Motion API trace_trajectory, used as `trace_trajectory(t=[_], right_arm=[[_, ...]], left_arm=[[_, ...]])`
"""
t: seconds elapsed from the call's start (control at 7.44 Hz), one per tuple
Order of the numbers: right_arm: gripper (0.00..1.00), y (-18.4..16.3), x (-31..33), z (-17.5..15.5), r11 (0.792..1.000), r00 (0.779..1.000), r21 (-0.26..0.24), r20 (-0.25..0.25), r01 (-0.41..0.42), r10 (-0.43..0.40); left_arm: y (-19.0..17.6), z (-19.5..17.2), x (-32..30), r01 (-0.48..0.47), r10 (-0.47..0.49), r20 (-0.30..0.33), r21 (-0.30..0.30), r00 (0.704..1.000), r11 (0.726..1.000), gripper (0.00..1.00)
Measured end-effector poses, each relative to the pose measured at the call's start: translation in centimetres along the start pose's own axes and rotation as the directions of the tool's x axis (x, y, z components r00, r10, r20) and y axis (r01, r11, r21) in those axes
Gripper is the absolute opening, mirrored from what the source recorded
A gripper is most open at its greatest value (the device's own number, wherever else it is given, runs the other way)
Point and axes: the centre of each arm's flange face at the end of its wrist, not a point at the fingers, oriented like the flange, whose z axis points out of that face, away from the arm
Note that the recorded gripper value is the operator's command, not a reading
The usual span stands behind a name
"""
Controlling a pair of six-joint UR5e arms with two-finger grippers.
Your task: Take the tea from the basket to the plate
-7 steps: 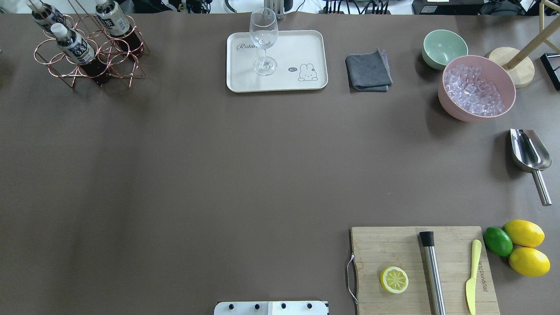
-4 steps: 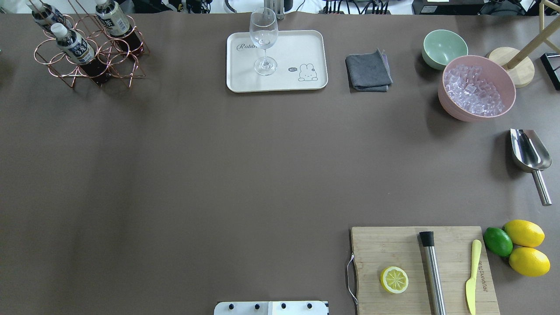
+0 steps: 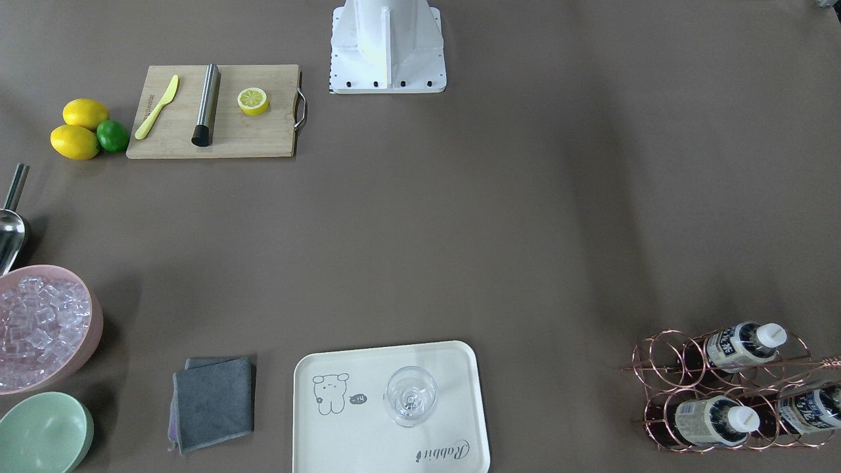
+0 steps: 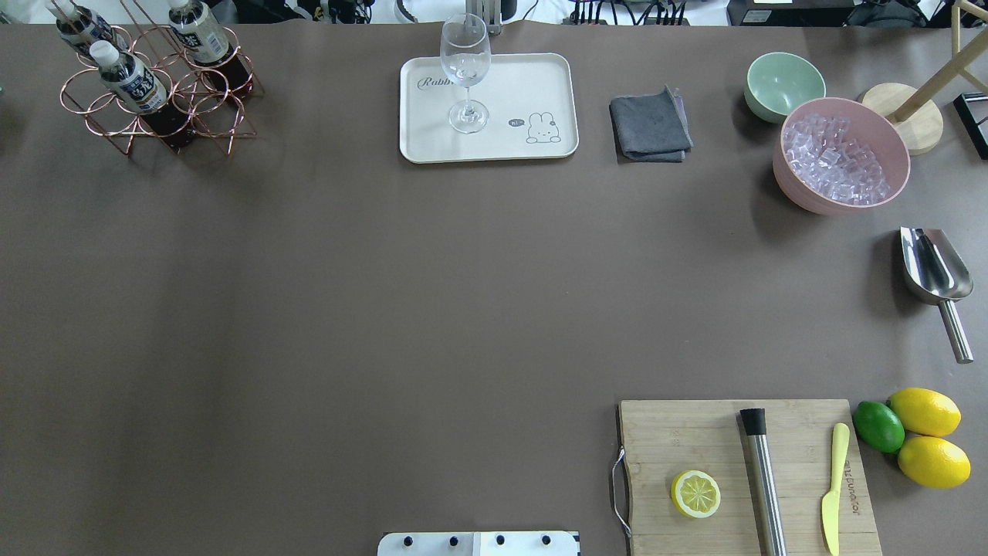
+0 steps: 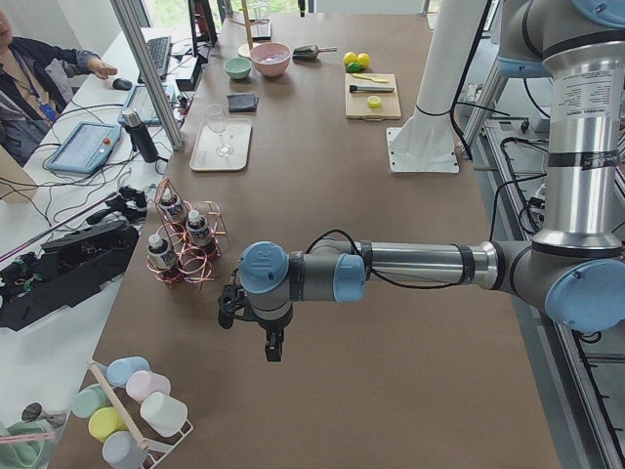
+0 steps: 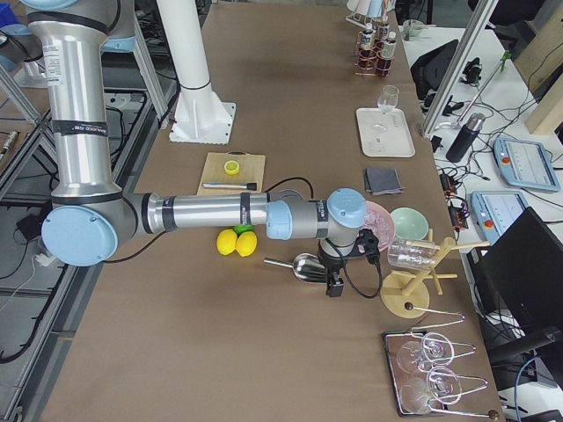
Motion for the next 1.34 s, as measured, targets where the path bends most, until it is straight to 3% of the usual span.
trace_trajectory(t=[1.34], right_arm=[[1.0, 0.08, 0.12, 0.11, 1.0, 1.0, -0.002, 0.0, -0.003, 0.003]], left_arm=[[0.22, 0.29, -0.17, 0.004, -0.004, 0.001, -0.007, 1.0, 1.0, 0.98]])
